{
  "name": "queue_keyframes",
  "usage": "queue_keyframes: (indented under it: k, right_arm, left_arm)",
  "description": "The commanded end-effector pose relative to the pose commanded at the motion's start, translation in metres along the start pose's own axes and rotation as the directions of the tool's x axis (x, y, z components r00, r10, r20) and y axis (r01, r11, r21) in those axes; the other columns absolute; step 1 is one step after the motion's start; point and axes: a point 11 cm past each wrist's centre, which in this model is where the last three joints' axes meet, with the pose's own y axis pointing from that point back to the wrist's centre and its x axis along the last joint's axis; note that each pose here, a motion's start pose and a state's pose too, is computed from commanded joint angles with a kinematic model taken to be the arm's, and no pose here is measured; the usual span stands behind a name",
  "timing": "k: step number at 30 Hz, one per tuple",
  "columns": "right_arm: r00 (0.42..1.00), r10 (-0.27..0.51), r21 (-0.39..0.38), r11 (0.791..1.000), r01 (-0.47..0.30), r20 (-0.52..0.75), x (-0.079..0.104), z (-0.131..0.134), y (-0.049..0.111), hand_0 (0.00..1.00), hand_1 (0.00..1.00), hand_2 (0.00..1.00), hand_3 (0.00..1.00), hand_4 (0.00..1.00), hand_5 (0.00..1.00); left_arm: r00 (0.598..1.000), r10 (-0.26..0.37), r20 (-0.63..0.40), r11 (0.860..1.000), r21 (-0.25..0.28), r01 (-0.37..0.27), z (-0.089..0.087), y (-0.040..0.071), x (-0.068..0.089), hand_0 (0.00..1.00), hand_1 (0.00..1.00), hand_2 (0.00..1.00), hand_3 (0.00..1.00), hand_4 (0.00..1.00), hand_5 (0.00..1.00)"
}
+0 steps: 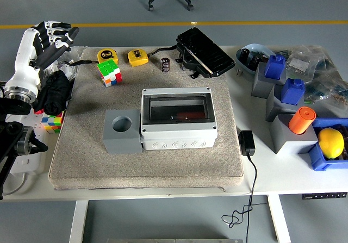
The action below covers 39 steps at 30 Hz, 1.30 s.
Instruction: Fetch the battery,place it into the box,close the lid of the box
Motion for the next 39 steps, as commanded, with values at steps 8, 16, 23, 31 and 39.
queue_keyframes:
  k: [8,16,23,31,39]
  right_arm:
    - [1.000,-0.010,-0.009,1.000,0.010,0.005,-0.005,0.004,0.000,0.601,0.622,0.603,0.544,0.928,0.461]
    - [1.000,-0.018,-0.012,1.000,0.018,0.009,-0.009,0.006,0.000,0.600,0.624,0.602,0.546,0.929,0.462]
    - [1.000,-0.024,-0.009,1.000,0.024,0.012,-0.011,0.004,0.000,0.601,0.622,0.602,0.545,0.929,0.462]
    - [1.000,-0.025,-0.011,1.000,0.025,0.009,-0.012,0.005,0.000,0.603,0.623,0.602,0.545,0.928,0.463]
    - [1.000,-0.021,-0.006,1.000,0.021,0.013,-0.010,0.002,0.000,0.601,0.623,0.602,0.545,0.929,0.464]
  left_arm:
    - [1.000,0.007,-0.008,1.000,0.011,-0.007,-0.004,0.003,0.004,0.375,0.501,0.527,0.555,0.956,0.535]
    - [1.000,0.008,-0.012,1.000,0.019,-0.008,-0.007,0.005,0.007,0.376,0.500,0.526,0.555,0.956,0.538]
    - [1.000,0.013,-0.013,1.000,0.018,-0.013,-0.006,0.004,0.009,0.376,0.499,0.525,0.555,0.955,0.536]
    - [1.000,0.021,-0.017,1.000,0.016,-0.021,-0.005,0.005,0.012,0.375,0.500,0.525,0.554,0.955,0.537]
    - [1.000,0.024,-0.015,1.000,0.021,-0.024,-0.007,0.006,0.015,0.376,0.499,0.525,0.555,0.954,0.539]
